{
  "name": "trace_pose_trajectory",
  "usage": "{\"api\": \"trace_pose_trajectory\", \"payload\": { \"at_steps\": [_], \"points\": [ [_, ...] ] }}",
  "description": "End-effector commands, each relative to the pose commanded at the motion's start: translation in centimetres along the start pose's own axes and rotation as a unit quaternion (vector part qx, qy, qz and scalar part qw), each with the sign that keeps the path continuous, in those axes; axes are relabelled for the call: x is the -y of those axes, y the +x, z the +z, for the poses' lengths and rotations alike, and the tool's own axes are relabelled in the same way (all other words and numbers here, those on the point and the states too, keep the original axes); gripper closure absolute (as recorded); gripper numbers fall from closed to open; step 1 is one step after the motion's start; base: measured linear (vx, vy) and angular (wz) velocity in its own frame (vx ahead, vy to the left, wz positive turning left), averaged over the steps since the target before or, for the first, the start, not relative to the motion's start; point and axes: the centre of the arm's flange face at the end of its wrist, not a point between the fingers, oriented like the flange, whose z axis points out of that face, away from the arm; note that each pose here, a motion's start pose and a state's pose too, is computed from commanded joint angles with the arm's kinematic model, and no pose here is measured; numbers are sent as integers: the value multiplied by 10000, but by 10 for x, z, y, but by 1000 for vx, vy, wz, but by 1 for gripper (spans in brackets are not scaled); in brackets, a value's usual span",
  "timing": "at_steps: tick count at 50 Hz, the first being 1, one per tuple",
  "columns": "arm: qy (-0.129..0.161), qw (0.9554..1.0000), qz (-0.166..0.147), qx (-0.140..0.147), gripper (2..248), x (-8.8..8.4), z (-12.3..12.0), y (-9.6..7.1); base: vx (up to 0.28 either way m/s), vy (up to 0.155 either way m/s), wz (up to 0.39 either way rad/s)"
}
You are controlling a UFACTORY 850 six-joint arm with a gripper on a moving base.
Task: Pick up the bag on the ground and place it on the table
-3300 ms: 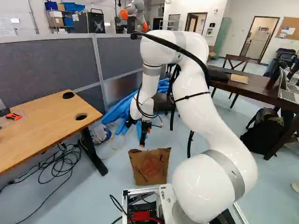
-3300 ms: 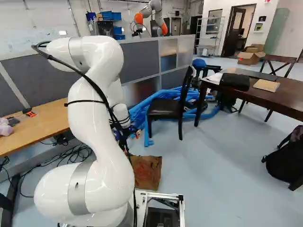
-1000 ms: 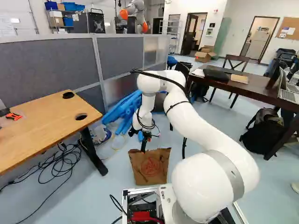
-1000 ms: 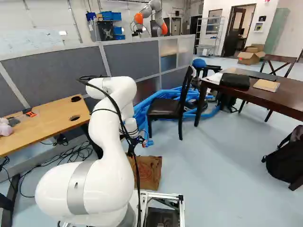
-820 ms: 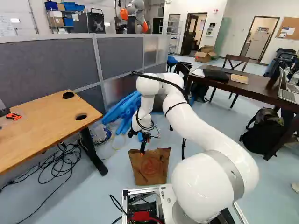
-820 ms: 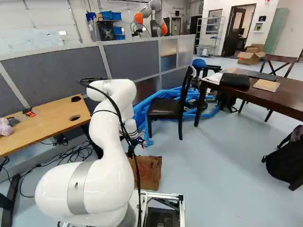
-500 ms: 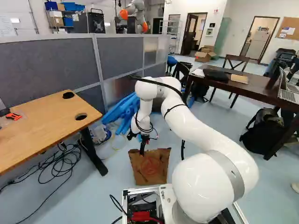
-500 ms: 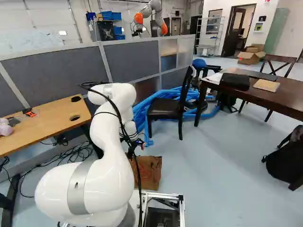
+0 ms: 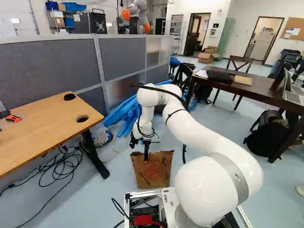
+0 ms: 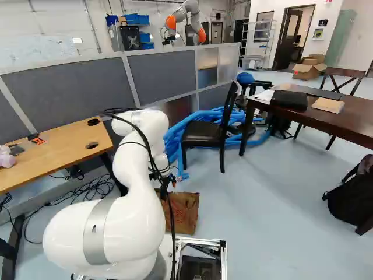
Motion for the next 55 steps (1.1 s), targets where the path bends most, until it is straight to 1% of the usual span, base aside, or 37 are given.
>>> {"api": "trace_pose_trajectory", "payload": {
  "at_steps": [6,12,18,25,31,43,44,49,50,54,55],
  "points": [
    [6,9995,-316,2,3,-1,9,0,0,0,0],
    [10,9980,-631,4,3,-1,18,1,0,0,0],
    [14,9955,-945,4,3,-2,27,1,0,0,0],
    [16,9915,-1302,4,3,-2,38,2,0,0,0],
    [16,9898,-1427,4,3,-2,41,2,0,0,0],
    [16,9892,-1467,4,3,-2,42,2,0,0,0],
    [16,9892,-1467,4,20,-2,42,2,0,0,0],
    [16,9892,-1467,4,20,-2,42,2,0,0,0],
    [16,9892,-1467,4,57,-2,42,2,0,0,0],
    [16,9892,-1467,4,57,-2,42,2,0,0,0],
    [16,9892,-1467,4,95,-2,42,2,0,0,0]
  ]
}}
